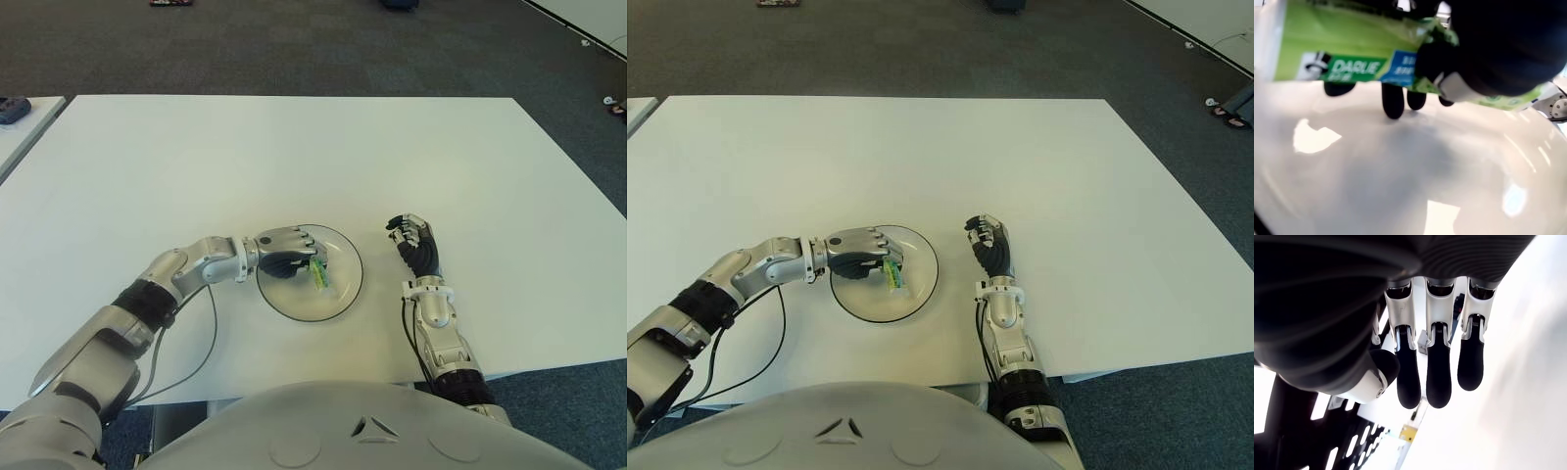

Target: Put the toothpaste on the table into the plate.

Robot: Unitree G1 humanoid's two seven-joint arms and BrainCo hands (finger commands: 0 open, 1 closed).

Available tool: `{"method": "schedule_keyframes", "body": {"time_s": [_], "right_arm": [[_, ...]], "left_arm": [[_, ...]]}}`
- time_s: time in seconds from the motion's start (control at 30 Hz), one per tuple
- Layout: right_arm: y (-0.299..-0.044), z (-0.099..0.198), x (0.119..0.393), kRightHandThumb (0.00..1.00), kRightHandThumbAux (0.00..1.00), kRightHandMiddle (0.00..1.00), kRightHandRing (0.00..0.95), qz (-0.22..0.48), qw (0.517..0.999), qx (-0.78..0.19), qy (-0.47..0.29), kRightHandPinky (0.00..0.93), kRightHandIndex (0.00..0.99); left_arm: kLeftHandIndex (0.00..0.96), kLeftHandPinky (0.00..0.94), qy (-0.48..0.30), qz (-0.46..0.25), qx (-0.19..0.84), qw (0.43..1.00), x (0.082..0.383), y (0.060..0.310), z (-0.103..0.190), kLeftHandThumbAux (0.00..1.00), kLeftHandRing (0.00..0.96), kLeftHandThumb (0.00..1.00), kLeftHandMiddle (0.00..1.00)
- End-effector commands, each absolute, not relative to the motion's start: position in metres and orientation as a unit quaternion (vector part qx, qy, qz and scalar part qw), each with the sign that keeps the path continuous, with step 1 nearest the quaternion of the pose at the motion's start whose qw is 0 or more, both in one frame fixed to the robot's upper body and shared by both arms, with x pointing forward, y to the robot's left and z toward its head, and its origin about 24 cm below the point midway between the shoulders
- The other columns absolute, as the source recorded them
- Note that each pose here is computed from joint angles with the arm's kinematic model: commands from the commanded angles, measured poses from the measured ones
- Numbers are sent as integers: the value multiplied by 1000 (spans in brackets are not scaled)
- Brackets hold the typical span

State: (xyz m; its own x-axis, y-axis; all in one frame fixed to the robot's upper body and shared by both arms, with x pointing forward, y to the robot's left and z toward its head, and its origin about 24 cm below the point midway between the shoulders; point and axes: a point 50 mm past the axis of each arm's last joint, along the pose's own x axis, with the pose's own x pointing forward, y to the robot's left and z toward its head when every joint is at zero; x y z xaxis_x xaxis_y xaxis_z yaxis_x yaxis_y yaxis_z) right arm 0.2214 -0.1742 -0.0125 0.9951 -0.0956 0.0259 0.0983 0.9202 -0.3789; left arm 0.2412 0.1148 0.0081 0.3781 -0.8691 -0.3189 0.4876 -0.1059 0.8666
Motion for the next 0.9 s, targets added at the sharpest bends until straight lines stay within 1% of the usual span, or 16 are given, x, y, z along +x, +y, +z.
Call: {"method": "schedule_keyframes", "body": {"time_s": [0.03, 0.2, 0.33, 0.37, 0.4, 0.43, 0.47, 0.5, 0.53, 0.57, 0.6, 0.63, 0.7, 0.8, 0.9], "right_arm": [[-176, -16, 220, 694, 737, 503, 518, -55, 979, -195, 5, 514, 428], [-178, -18, 221, 694, 736, 509, 510, -65, 978, -199, 7, 499, 429], [-177, -18, 221, 694, 734, 514, 511, -70, 977, -201, 7, 505, 430], [-177, -18, 222, 694, 734, 515, 511, -70, 977, -201, 8, 506, 430], [-177, -18, 222, 694, 734, 515, 511, -70, 977, -201, 8, 506, 430], [-176, -18, 222, 694, 734, 516, 512, -70, 977, -200, 9, 507, 430], [-176, -18, 223, 694, 734, 516, 513, -69, 977, -199, 10, 507, 430], [-176, -18, 223, 694, 734, 516, 515, -69, 978, -199, 10, 509, 429], [-176, -19, 223, 694, 734, 517, 515, -68, 978, -198, 11, 509, 429], [-176, -19, 223, 694, 735, 517, 517, -67, 978, -197, 12, 511, 429], [-176, -19, 223, 694, 735, 517, 517, -66, 978, -197, 12, 512, 429], [-176, -19, 223, 694, 735, 518, 520, -65, 978, -196, 12, 514, 429], [-176, -19, 223, 694, 735, 518, 522, -64, 978, -196, 11, 516, 429], [-176, -19, 224, 694, 735, 517, 523, -64, 978, -197, 8, 507, 429], [-176, -18, 224, 696, 736, 515, 519, -63, 978, -197, 6, 502, 429]], "left_arm": [[406, 726, -110, -558, 533, 627, 227, 129, -19, 674, 761, 840, 589], [402, 694, -147, -558, 524, 627, 229, 132, 4, 674, 736, 838, 583], [405, 621, -174, -556, 520, 624, 233, 129, 19, 674, 646, 833, 535], [406, 558, -178, -556, 519, 625, 234, 128, 22, 689, 560, 777, 467], [406, 535, -184, -552, 516, 628, 235, 127, 25, 695, 529, 757, 442], [294, 474, -188, -550, 514, 631, 235, 127, 27, 683, 449, 580, 363], [221, 435, -194, -544, 510, 637, 235, 127, 29, 678, 397, 460, 312], [149, 385, -198, -540, 507, 642, 235, 127, 30, 670, 333, 374, 247], [124, 367, -203, -531, 502, 652, 234, 128, 30, 667, 310, 342, 224], [79, 312, -206, -525, 499, 658, 233, 129, 29, 660, 245, 286, 157], [63, 292, -210, -518, 493, 667, 233, 129, 29, 658, 221, 265, 133], [40, 236, -212, -513, 488, 673, 232, 130, 28, 644, 160, 223, 85], [16, 176, -216, -508, 482, 680, 232, 131, 28, 630, 95, 178, 34], [6, 126, -224, -502, 466, 694, 232, 134, 30, 604, 50, 151, 14], [1, 89, -230, -500, 452, 702, 232, 135, 31, 543, 13, 131, 3]]}}
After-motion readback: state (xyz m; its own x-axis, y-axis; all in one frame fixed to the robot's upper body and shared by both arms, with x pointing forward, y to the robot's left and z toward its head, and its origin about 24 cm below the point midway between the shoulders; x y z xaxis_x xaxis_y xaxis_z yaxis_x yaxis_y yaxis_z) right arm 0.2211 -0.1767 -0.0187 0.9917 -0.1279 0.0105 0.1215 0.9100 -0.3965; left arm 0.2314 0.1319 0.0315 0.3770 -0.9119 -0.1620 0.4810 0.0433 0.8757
